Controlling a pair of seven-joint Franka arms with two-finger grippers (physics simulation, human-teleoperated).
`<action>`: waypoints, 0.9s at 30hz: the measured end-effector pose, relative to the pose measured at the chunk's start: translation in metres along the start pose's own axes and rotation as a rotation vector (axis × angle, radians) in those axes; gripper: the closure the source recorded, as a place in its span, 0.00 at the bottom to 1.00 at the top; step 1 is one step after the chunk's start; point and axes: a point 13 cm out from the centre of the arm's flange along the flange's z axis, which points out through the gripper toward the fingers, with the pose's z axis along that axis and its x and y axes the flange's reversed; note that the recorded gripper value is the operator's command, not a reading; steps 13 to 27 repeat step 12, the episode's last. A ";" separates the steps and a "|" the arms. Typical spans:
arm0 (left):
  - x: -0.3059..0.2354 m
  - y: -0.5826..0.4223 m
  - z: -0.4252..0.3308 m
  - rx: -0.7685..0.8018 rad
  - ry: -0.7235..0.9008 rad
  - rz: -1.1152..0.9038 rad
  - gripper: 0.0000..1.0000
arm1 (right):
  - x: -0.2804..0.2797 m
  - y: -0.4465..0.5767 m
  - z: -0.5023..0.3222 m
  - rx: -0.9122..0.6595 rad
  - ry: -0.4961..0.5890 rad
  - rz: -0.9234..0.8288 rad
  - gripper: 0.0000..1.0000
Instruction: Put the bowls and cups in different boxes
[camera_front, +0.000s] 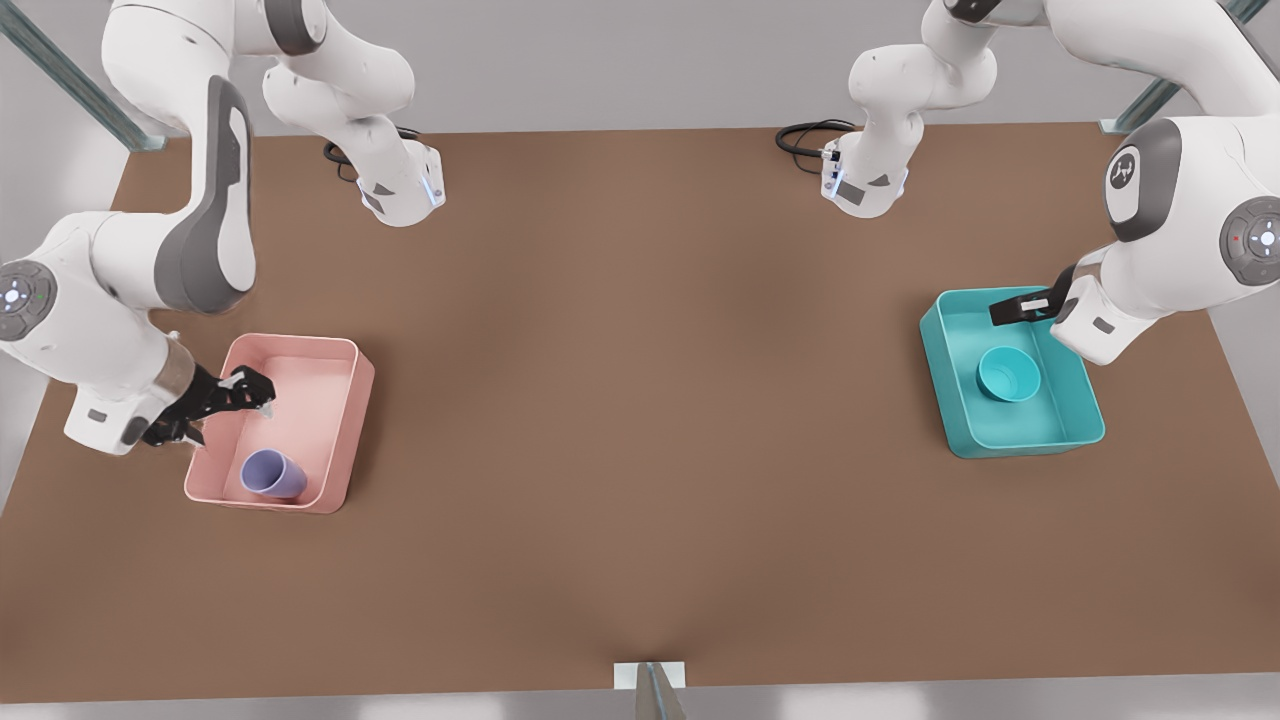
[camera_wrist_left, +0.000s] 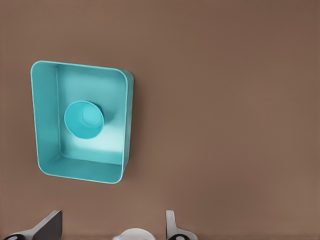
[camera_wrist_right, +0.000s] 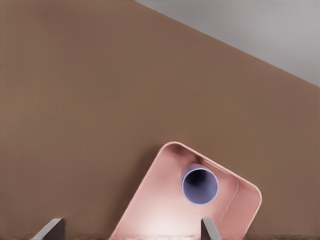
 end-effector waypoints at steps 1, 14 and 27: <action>0.000 0.000 0.000 0.000 0.001 0.000 0.00 | 0.003 0.007 -0.020 0.000 0.010 0.005 0.00; 0.001 0.001 0.000 0.000 0.003 0.001 0.00 | 0.070 0.072 -0.056 -0.028 0.199 0.107 0.00; 0.001 0.001 0.000 0.000 0.003 0.001 0.00 | 0.070 0.072 -0.056 -0.028 0.199 0.107 0.00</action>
